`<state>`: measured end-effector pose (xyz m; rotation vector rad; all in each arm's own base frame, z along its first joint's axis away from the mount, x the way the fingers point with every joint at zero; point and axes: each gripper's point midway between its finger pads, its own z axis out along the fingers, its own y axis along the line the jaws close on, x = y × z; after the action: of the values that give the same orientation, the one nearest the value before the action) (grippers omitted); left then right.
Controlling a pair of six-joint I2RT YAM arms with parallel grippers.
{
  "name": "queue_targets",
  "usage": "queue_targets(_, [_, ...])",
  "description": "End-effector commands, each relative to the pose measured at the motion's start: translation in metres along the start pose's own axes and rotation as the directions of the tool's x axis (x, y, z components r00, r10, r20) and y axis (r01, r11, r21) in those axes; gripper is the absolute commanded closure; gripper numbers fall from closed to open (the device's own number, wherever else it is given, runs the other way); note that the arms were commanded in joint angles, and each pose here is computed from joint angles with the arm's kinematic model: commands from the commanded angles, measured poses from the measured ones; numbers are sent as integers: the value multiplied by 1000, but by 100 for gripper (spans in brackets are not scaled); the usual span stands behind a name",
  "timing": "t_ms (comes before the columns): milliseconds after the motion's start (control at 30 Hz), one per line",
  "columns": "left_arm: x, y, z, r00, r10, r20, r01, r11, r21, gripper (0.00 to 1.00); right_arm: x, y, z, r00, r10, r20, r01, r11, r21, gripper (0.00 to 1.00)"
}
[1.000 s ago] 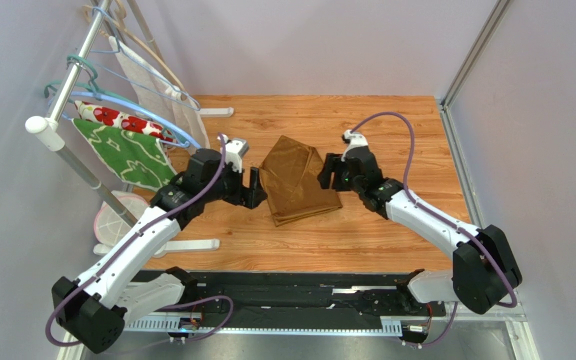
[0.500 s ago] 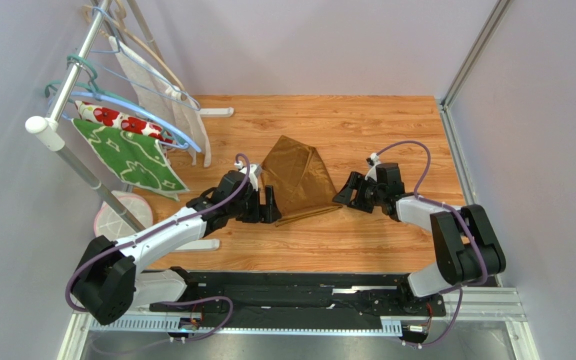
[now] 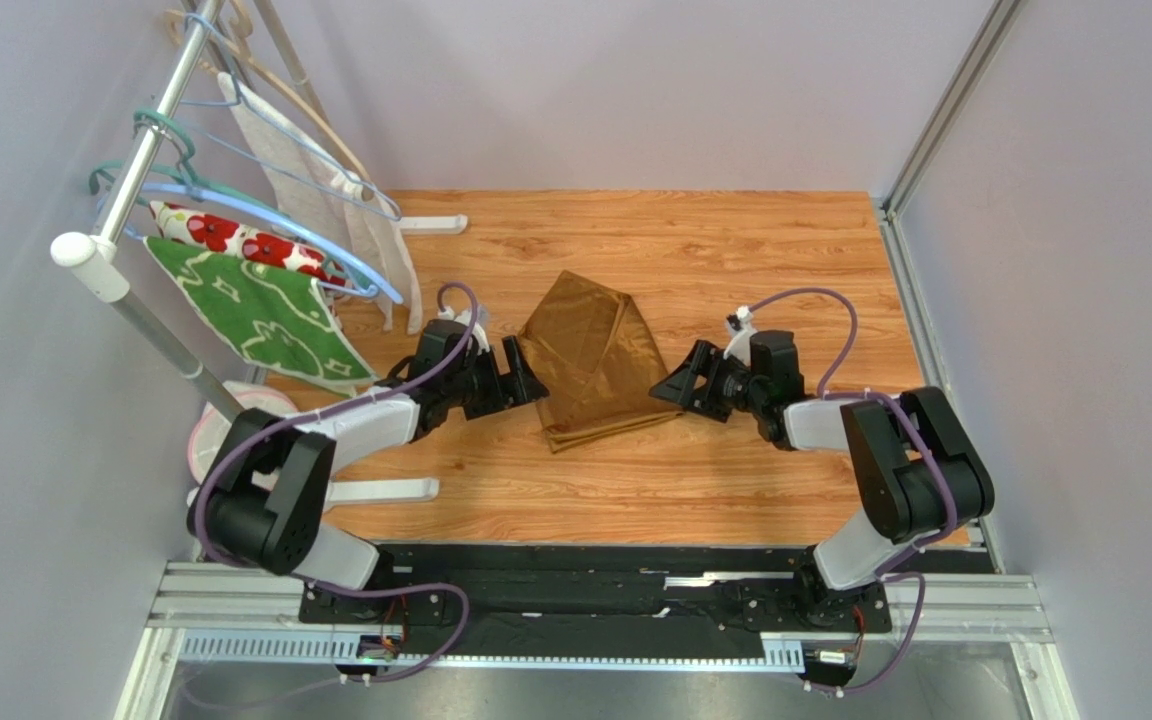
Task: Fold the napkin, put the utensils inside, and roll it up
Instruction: Fold the napkin
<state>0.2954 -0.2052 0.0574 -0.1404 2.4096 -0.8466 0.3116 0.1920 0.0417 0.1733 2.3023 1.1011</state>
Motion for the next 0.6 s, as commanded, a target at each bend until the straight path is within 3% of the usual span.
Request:
queue_targets(0, [-31, -27, 13, 998, 27, 54, -35, 990, 139, 8, 30, -21, 0, 997, 23, -80, -15, 995, 99, 26])
queue_targets(367, [-56, -29, 6, 990, 111, 83, -116, 991, 66, 8, 72, 5, -11, 987, -27, -156, 36, 998, 53, 34])
queue_targets(567, [-52, -17, -22, 984, 141, 105, -139, 990, -26, 7, 82, 16, -24, 987, -55, -150, 65, 996, 58, 30])
